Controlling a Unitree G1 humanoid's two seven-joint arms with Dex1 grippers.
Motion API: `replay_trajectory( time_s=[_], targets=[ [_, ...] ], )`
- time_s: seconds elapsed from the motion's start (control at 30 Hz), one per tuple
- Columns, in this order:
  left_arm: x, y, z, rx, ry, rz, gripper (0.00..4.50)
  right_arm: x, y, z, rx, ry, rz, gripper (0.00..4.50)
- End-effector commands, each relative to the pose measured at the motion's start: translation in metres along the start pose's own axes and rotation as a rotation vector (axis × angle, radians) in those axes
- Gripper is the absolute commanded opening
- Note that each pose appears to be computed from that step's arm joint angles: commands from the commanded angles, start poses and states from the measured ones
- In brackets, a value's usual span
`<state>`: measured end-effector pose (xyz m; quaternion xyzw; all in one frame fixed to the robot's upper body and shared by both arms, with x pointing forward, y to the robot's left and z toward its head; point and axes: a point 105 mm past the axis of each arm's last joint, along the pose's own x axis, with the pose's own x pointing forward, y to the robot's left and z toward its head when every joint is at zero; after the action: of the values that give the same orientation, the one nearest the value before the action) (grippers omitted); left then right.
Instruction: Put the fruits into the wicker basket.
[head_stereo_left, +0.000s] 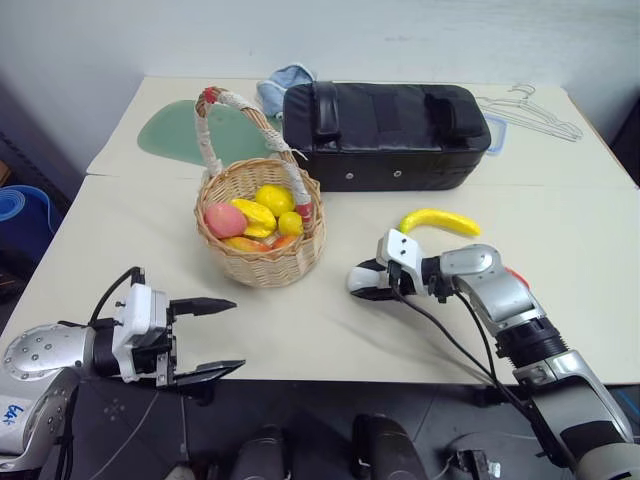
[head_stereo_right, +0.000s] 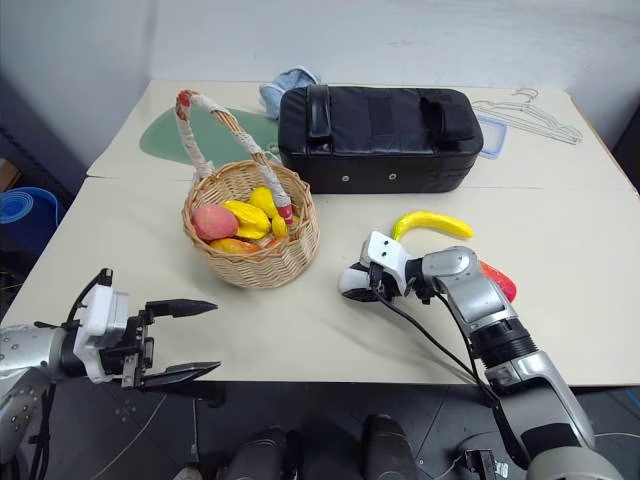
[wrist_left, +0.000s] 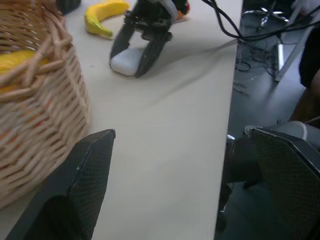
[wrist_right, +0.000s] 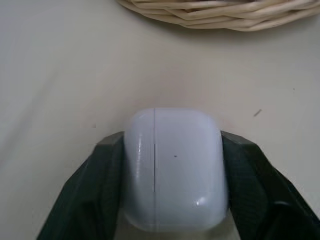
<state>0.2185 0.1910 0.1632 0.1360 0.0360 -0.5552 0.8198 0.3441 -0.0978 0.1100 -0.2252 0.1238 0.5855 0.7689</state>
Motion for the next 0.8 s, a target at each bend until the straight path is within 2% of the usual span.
replay_trajectory(
  time_s=[0.03, 0.1, 0.2, 0.33, 0.4, 0.5, 0.63, 0.7, 0.8],
  targets=[
    [0.0, 0.001, 0.009, 0.029, -0.022, 0.004, 4.5, -0.008, 0.005, 0.007, -0.015, -0.053, 0.022, 2.35],
    [0.001, 0.002, 0.008, 0.028, -0.023, -0.002, 4.5, -0.013, 0.007, 0.009, -0.034, -0.074, 0.022, 2.35],
    [0.006, -0.002, 0.007, 0.029, -0.032, -0.006, 4.5, -0.036, 0.008, 0.031, -0.021, -0.211, -0.017, 2.35],
    [0.009, -0.007, 0.01, 0.028, -0.068, 0.019, 4.5, -0.101, -0.01, 0.043, 0.063, -0.322, -0.244, 2.35],
    [0.014, -0.012, 0.013, 0.024, -0.091, 0.011, 4.5, -0.157, -0.029, 0.023, 0.101, -0.266, -0.44, 2.35],
    [0.022, -0.016, 0.018, 0.024, -0.12, -0.009, 4.5, -0.224, -0.046, -0.004, 0.171, -0.192, -0.666, 2.35],
    [0.032, -0.015, 0.025, -0.002, -0.159, -0.043, 4.5, -0.299, -0.06, -0.07, 0.226, 0.039, -1.018, 2.35],
    [0.037, -0.013, 0.027, 0.013, -0.166, -0.049, 4.5, -0.315, -0.061, -0.097, 0.261, 0.128, -1.122, 2.35],
    [0.041, -0.012, 0.031, 0.025, -0.169, -0.06, 4.5, -0.316, -0.059, -0.127, 0.321, 0.227, -1.177, 2.35]
  ],
)
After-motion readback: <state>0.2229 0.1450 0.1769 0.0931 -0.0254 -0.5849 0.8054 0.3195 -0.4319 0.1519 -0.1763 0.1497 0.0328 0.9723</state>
